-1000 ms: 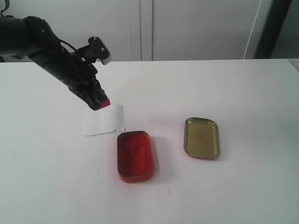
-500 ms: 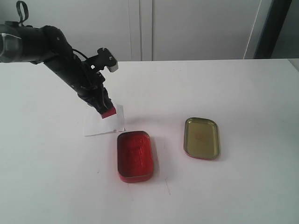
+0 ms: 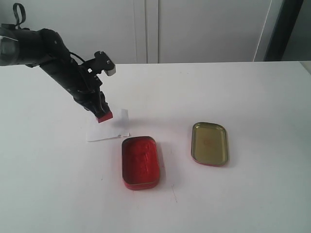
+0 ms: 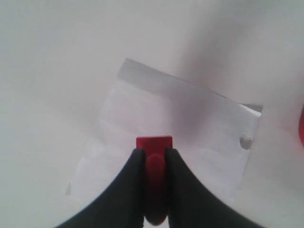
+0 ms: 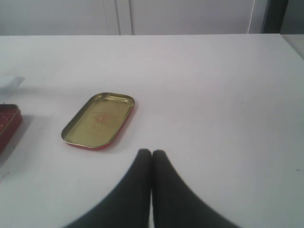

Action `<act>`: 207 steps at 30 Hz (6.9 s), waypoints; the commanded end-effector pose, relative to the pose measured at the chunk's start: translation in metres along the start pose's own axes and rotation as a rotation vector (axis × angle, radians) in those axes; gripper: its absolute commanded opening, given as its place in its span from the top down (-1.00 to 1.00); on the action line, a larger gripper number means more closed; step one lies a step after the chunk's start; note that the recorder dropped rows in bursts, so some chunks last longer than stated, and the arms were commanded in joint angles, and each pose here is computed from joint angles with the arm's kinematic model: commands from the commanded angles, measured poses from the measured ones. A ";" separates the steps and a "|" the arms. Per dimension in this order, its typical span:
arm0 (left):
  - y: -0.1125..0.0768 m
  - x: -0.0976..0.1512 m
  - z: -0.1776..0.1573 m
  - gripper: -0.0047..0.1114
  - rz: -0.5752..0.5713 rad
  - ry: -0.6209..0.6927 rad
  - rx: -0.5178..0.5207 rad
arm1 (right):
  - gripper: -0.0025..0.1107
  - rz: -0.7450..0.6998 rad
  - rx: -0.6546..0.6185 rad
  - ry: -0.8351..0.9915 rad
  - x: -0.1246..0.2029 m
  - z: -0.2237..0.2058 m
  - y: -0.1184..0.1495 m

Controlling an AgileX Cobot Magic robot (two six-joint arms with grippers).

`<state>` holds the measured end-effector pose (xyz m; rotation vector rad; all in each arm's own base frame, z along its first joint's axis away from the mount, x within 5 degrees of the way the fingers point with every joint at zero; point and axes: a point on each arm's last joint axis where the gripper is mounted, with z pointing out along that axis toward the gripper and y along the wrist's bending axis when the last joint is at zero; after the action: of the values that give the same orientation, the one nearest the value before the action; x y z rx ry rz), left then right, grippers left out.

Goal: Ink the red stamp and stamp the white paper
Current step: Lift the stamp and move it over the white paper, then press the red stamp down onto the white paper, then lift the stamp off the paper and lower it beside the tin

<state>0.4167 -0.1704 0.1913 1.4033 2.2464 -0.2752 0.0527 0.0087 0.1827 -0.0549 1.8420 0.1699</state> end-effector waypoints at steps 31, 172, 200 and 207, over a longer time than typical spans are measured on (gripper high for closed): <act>-0.002 0.030 0.060 0.92 -0.070 0.074 0.103 | 0.96 0.001 0.004 -0.014 0.000 0.000 0.000; -0.009 0.034 0.036 0.92 0.020 0.152 0.119 | 0.96 0.001 0.004 -0.014 0.000 0.000 0.000; -0.008 0.001 -0.005 0.92 0.033 0.005 0.050 | 0.96 0.001 0.004 -0.014 0.000 0.000 0.000; -0.008 -0.006 -0.018 0.92 0.045 -0.017 0.035 | 0.96 0.001 0.004 -0.014 0.000 0.000 0.000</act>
<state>0.4112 -0.1687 0.1979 1.4634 2.2149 -0.2845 0.0527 0.0087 0.1827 -0.0549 1.8420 0.1699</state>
